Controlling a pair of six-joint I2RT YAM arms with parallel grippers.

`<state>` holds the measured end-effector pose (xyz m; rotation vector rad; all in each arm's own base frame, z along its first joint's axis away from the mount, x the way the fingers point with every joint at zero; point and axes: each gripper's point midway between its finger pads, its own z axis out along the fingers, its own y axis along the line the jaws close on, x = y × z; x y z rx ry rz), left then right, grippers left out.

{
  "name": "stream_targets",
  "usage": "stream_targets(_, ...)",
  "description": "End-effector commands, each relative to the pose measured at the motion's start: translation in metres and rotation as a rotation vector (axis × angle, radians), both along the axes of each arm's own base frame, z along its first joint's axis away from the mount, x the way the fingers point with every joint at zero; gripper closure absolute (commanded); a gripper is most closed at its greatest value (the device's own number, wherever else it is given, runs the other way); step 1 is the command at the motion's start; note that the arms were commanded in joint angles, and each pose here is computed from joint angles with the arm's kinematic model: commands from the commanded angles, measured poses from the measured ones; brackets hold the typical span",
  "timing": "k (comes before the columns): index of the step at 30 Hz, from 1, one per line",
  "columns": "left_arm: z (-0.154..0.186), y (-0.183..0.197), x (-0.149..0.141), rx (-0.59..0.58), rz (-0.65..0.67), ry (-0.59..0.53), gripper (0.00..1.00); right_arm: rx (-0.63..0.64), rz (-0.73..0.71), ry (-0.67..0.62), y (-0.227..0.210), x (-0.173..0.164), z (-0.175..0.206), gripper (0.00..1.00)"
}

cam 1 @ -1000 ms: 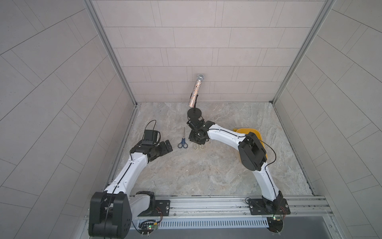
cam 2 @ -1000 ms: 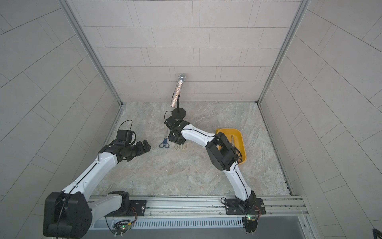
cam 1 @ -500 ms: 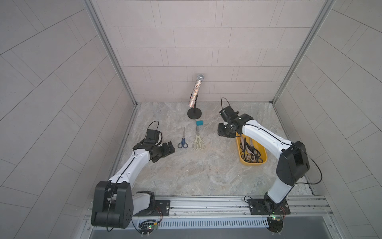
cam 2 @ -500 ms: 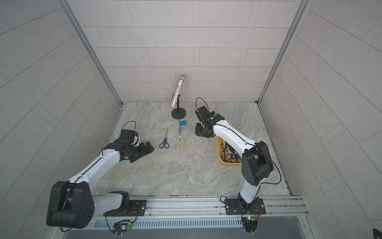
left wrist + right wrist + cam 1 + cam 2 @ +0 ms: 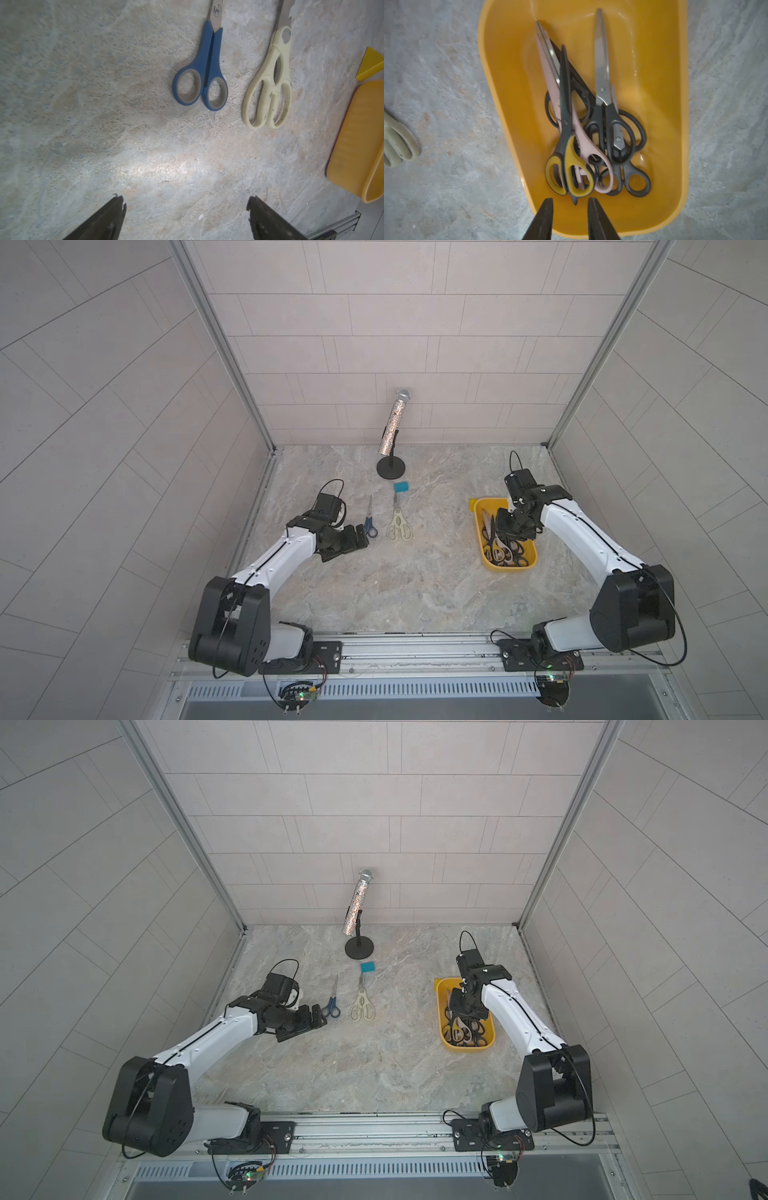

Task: Take the scissors out of the storage box
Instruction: Pick up the scissors from the storage box.

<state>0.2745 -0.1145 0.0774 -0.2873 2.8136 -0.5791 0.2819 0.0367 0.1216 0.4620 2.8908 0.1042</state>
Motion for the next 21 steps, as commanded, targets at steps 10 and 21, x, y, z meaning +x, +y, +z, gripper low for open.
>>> stream_targets(10,0.001,0.006,-0.011,0.065,-0.046,0.021,0.00,0.002,-0.013,0.104,-0.005,-0.026,-0.046,0.70)
stream_targets(21,-0.003,0.011,-0.015,0.085,-0.045,0.025,0.00,-0.033,-0.001,0.111,-0.009,-0.017,-0.070,0.75)
